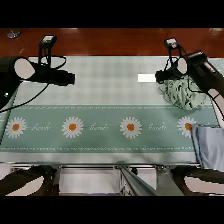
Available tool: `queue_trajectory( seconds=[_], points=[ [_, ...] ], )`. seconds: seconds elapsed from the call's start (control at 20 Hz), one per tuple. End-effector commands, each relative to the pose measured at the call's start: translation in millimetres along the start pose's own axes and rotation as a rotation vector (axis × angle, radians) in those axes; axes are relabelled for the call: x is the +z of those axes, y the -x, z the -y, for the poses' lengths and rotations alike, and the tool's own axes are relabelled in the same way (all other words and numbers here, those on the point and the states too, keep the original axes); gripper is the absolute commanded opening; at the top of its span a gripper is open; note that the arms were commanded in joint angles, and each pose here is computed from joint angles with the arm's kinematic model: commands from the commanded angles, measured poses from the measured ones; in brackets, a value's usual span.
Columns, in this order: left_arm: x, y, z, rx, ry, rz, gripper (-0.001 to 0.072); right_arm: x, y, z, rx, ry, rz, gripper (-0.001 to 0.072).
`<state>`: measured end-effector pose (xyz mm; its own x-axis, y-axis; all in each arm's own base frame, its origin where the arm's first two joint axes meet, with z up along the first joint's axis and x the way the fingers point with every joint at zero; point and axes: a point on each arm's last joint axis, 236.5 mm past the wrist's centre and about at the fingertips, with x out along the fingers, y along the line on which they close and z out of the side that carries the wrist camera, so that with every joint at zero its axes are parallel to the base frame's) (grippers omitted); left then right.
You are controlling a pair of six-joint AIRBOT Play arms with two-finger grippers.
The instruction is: Fold the shirts.
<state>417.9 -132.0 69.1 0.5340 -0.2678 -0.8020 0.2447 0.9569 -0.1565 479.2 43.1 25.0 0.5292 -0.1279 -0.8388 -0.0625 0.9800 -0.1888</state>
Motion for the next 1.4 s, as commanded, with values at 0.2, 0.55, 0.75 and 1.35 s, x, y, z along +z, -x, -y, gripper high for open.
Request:
queue_trajectory(
  seconds=[0.2,0.55,0.75,1.35],
  points=[
    [72.6,-5.5,-7.1,0.017,0.007,0.307,0.0701,-58.2,-60.3,127.5,-0.216,-0.509,-0.151,0.0636],
    [-1.8,-41.6,-32.9,0.042,0.096,-0.017,0.0701,-140.5,-85.6,112.3,0.043,-0.552,-0.492,0.0189],
    [-60.7,-2.0,-59.6,0.141,-0.034,-0.271,0.0700,-61.9,-44.9,108.8,0.201,-0.472,-0.338,0.0019],
    [-144.1,66.1,18.8,-0.126,0.118,-0.056,0.0700,174.3,354.3,102.7,0.229,-0.281,0.835,0.0018]
  ],
)
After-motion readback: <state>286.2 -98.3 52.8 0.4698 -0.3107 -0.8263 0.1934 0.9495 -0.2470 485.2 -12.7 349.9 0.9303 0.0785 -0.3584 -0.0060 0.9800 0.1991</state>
